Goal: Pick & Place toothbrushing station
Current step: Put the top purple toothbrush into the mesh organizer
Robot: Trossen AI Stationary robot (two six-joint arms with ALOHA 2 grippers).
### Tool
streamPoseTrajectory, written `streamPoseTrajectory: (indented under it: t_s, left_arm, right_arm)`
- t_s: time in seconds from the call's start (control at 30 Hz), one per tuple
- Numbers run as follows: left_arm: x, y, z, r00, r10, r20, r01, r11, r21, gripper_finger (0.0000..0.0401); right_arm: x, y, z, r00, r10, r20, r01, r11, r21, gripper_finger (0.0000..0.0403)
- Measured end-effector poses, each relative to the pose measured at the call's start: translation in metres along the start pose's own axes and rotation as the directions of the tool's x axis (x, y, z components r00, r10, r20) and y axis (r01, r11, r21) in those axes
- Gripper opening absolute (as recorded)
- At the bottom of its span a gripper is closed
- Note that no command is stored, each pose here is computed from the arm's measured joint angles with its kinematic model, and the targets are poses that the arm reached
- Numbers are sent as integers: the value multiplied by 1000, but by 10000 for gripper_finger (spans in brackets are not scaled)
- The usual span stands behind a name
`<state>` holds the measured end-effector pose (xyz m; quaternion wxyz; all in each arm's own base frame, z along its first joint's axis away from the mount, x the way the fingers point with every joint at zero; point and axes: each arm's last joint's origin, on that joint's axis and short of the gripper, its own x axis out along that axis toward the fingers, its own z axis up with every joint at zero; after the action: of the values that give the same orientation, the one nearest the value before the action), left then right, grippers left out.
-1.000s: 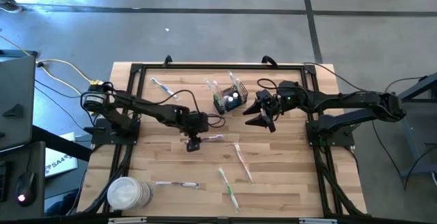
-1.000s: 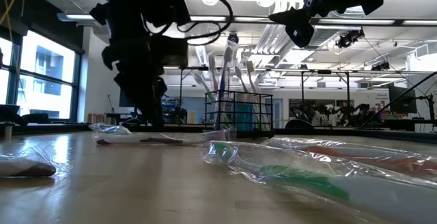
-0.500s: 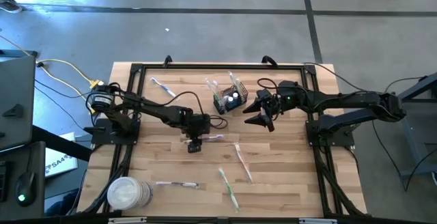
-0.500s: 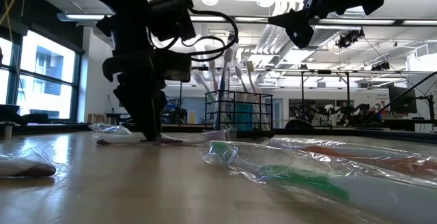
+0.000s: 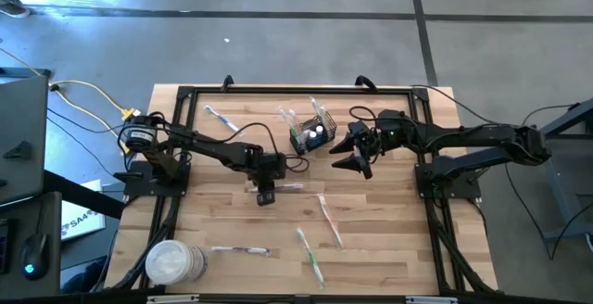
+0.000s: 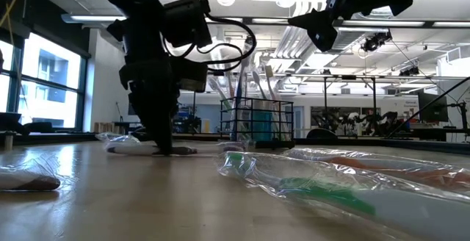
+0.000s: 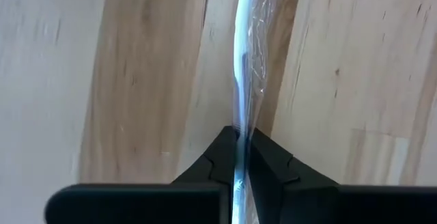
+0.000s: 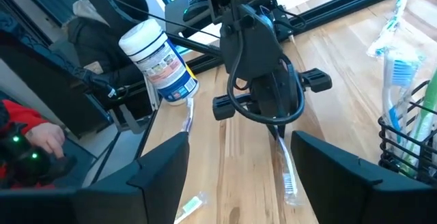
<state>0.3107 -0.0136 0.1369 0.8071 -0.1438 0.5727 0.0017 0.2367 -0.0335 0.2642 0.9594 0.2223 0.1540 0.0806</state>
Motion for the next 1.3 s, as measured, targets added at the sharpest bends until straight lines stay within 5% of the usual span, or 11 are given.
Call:
streamPoseTrajectory:
  t_s: [0.33, 0.6, 0.83, 1.0, 1.17, 1.3]
  left_arm:
    - [-29, -1, 4, 991, 22, -132, -34, 996, -86, 10]
    - [-86, -13, 34, 987, 131, -97, -133, 991, -15, 10]
    - [-161, -36, 78, 990, 97, 103, -106, 991, 78, 10]
    - [-228, -49, 96, 953, 115, 279, -170, 969, 180, 10]
    - [-280, -60, 106, 876, 65, 477, -205, 947, 247, 10]
    - [-298, -66, 116, 797, -5, 605, -208, 936, 282, 10]
  right_arm:
    - [0, 0, 0, 1000, 13, -5, -13, 1000, 0, 250]
    - [0, 1, 0, 999, 31, -11, -31, 999, 26, 250]
    - [-1, 7, 5, 984, 177, 4, -177, 982, 66, 250]
    - [-1, 10, 12, 979, 189, 74, -193, 980, 47, 250]
    - [-4, 18, 26, 948, 229, 220, -225, 973, -43, 250]
    - [-13, 31, 44, 858, 298, 418, -243, 953, -181, 250]
